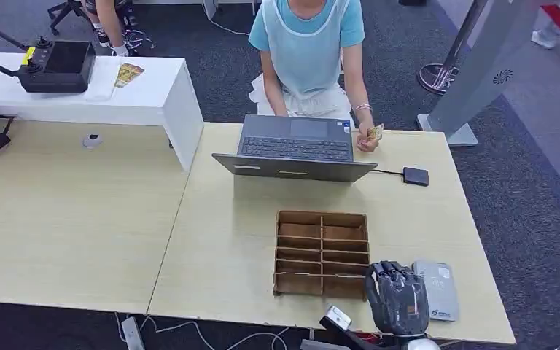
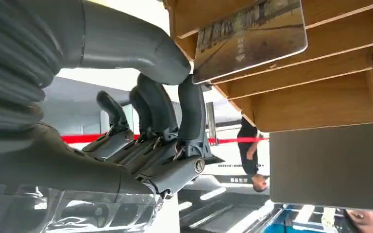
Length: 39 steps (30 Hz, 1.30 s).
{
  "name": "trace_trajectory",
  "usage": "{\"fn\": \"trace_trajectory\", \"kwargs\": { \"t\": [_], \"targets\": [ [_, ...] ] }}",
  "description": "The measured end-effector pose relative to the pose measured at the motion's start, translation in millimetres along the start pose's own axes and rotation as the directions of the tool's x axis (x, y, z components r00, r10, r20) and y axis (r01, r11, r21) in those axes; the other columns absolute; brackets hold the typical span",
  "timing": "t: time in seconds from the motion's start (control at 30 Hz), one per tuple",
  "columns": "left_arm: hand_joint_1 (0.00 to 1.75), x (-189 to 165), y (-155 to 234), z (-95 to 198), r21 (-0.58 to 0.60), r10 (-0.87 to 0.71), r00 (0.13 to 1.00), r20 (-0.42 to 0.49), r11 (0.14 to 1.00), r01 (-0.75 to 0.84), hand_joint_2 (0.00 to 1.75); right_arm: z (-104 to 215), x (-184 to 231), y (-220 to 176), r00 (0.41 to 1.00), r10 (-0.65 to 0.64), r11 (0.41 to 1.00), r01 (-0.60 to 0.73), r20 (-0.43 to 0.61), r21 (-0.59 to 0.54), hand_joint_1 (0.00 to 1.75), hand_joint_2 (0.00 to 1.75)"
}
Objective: Pass the card to the sensor for recognition and then transmit it.
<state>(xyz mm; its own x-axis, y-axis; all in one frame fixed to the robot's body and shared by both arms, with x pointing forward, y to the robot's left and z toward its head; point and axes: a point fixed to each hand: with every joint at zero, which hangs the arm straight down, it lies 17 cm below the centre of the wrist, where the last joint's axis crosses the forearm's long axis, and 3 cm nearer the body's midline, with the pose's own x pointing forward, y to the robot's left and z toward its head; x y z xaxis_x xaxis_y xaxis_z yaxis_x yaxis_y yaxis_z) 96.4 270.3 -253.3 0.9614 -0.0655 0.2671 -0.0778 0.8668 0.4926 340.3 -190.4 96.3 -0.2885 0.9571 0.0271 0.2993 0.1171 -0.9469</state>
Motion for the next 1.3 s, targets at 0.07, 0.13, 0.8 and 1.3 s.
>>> {"fn": "trace_trajectory", "kwargs": {
  "t": [0.07, 0.13, 0.8, 1.3],
  "targets": [
    [0.0, 0.0, 0.0, 0.0, 0.0, 0.0, 1.0, 0.0, 1.0, 0.0, 0.0, 0.5, 0.6, 1.8, 0.999, -0.034, 0.999, 0.034, -0.003, 0.01, 1.62, 1.75],
    [0.0, 0.1, 0.0, 0.0, 0.0, 0.0, 1.0, 0.001, 1.0, 0.0, 0.0, 0.6, 1.3, 2.8, 0.998, -0.058, 0.998, 0.059, -0.004, 0.016, 1.62, 1.75],
    [0.0, -0.6, -0.2, 0.3, 0.0, 0.001, 1.0, 0.0, 1.0, -0.001, 0.0, 1.9, 5.8, 5.2, 0.992, -0.124, 0.992, 0.124, -0.005, 0.03, 0.4, 1.75],
    [0.0, -1.1, -0.1, 0.3, 0.0, 0.001, 1.0, -0.001, 1.0, -0.001, 0.0, 2.1, 9.2, 3.5, 0.992, -0.125, 0.992, 0.124, 0.011, 0.022, 0.59, 1.75]
  ]
}}
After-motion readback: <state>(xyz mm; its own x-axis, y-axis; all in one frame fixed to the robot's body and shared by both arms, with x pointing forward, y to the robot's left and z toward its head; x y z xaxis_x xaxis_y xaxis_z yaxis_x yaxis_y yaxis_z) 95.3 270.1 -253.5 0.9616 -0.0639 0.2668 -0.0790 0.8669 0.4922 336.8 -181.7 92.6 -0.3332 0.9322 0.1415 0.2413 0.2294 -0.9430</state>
